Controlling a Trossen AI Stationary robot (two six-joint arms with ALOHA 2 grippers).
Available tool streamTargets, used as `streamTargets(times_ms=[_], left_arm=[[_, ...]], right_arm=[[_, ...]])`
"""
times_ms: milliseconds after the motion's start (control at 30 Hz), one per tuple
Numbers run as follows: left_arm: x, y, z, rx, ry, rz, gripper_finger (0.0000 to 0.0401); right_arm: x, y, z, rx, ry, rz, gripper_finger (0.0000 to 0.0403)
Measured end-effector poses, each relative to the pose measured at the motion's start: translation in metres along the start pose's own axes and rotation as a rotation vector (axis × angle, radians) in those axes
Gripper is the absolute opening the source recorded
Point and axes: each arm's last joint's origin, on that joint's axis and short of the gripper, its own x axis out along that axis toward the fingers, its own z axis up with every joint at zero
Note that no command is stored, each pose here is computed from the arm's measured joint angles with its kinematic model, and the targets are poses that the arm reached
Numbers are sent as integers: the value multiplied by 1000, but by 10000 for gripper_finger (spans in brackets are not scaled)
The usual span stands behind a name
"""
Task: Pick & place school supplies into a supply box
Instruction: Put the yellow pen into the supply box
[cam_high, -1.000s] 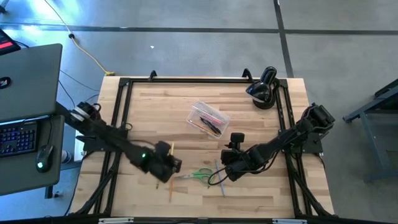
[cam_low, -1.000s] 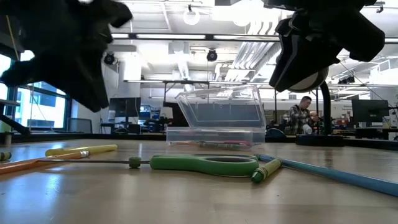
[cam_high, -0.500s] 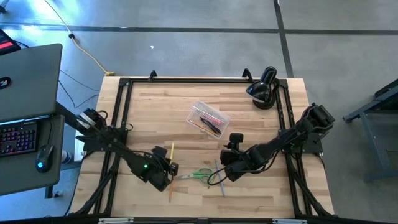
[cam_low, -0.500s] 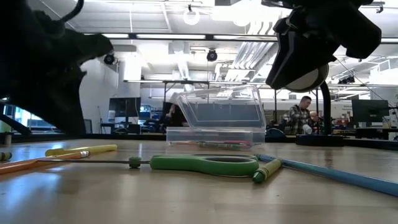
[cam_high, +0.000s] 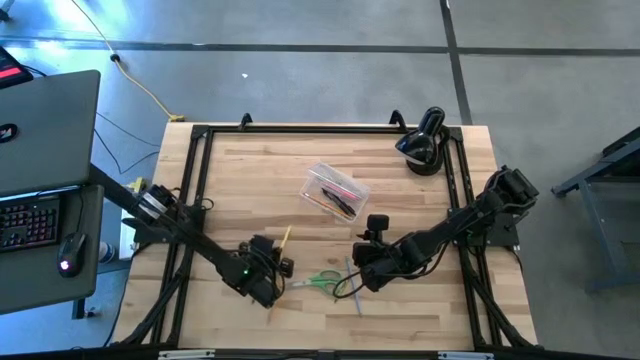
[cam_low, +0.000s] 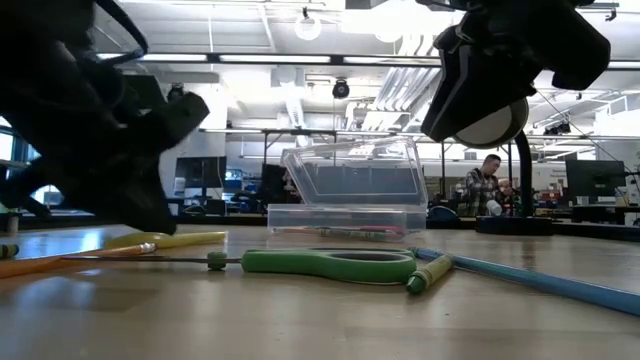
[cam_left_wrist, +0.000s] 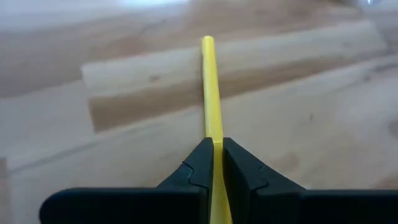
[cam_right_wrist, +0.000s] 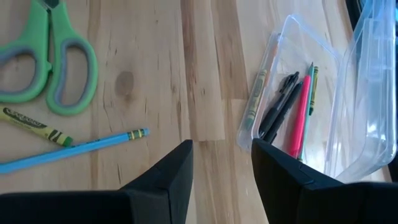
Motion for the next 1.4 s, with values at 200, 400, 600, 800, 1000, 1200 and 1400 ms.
streamTargets(times_ms=[200,400,600,800,1000,1200,1400], left_arm=[[11,0,-5,57,-74,-11,61],[18,1,-5,130,-152,-6,87],[31,-2,8,125,-133,43,144],[42,-4,21,138,-138,84,175],[49,-5,27,111,-134,104,169],[66,-2,10,81,-214,93,141],[68,1,10,26,-240,103,102]], right_arm=[[0,0,0,3,-1,7,142],[0,1,1,-14,-8,13,142],[0,1,2,-9,-18,18,142],[0,2,2,-9,-12,36,142],[0,2,2,-7,-11,36,142],[0,2,2,-8,-11,37,142],[0,2,2,-12,-10,36,142]])
